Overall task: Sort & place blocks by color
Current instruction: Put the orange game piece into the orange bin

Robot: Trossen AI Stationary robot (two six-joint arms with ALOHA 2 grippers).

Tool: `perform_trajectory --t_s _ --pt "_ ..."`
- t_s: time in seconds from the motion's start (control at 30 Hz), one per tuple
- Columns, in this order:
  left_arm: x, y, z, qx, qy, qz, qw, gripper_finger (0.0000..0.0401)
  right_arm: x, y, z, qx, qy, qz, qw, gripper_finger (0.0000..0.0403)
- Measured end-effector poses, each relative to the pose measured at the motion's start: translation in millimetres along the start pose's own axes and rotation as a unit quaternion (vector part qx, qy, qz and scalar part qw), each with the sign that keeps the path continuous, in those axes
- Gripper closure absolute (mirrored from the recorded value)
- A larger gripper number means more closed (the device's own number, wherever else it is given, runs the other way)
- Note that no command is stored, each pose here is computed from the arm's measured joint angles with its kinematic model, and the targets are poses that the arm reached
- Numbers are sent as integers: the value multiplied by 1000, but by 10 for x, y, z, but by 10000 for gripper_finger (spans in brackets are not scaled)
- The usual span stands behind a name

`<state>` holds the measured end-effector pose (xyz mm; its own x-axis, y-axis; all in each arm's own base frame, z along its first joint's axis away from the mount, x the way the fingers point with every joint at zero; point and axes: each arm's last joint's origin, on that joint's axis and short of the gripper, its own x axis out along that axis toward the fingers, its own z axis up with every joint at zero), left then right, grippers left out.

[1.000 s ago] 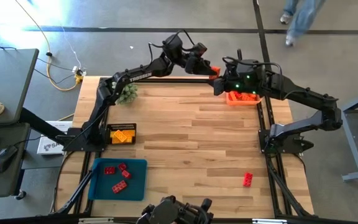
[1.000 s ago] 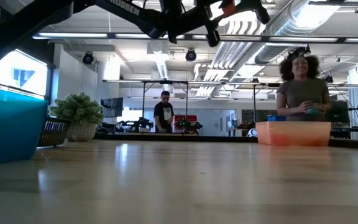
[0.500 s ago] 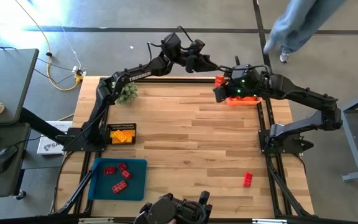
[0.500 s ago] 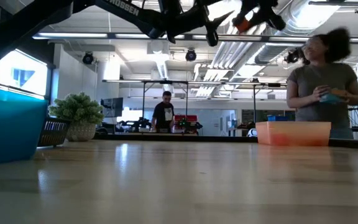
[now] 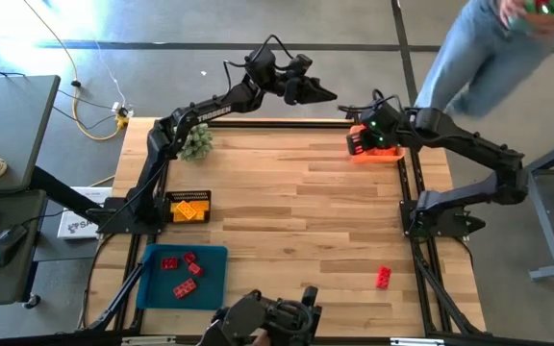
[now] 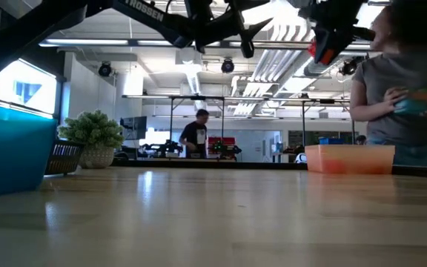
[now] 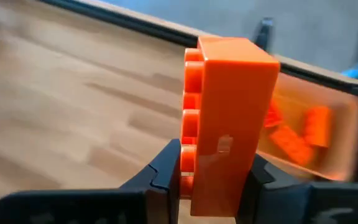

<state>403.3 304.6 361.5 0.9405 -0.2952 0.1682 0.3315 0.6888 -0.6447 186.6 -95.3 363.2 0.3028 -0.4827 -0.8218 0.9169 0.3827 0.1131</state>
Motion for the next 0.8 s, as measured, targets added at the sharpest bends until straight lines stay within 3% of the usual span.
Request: perform_trajectory --t_s 0.27,0.47,0.8 --pt "-1 -8 -17 -57 28 -16 998 217 228 -209 154 7 24 -86 996 324" --pt "66 -53 -79 -75 69 -42 994 217 585 -293 294 -1 68 -141 988 325" --pt "155 -119 -174 -105 137 -80 982 217 1270 -459 393 -46 210 -170 962 325"
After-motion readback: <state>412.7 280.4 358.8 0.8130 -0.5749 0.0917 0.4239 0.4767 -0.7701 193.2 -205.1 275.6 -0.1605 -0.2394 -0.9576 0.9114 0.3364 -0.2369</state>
